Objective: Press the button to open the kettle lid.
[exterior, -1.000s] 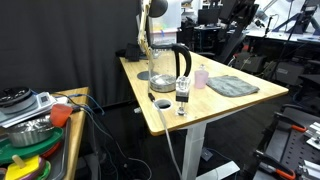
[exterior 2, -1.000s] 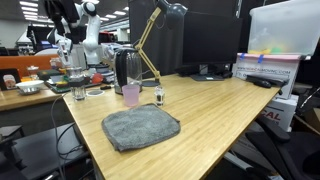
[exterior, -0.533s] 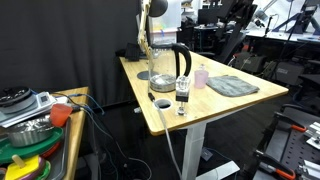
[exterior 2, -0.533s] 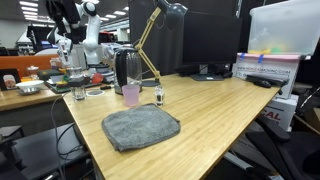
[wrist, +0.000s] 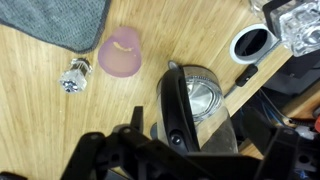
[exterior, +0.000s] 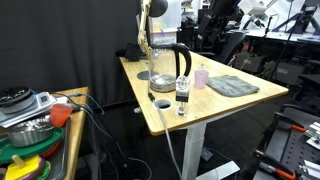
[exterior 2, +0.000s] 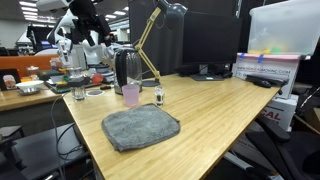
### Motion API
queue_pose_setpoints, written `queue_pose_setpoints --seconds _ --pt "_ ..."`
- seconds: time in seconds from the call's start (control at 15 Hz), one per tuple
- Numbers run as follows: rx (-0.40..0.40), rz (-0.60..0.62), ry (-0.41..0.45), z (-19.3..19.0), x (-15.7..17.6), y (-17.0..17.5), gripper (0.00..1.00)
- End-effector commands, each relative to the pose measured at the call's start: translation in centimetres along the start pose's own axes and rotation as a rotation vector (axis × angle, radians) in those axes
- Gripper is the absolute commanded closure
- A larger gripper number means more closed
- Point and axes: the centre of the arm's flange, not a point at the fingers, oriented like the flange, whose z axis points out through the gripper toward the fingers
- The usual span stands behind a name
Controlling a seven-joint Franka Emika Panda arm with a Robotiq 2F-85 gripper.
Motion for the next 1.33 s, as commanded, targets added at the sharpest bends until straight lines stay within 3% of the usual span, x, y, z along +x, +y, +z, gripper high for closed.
queue_pose_setpoints --seconds 0.0,0.87,1.27 --pt "-0.005 -0.03 0.007 0.6 0.7 -0.1 0.0" --pt "-0.016 -0.067 0.023 1.4 1.3 0.3 0.0" --pt "-0.046 -0.264 0.025 2.2 2.6 1.0 0.0"
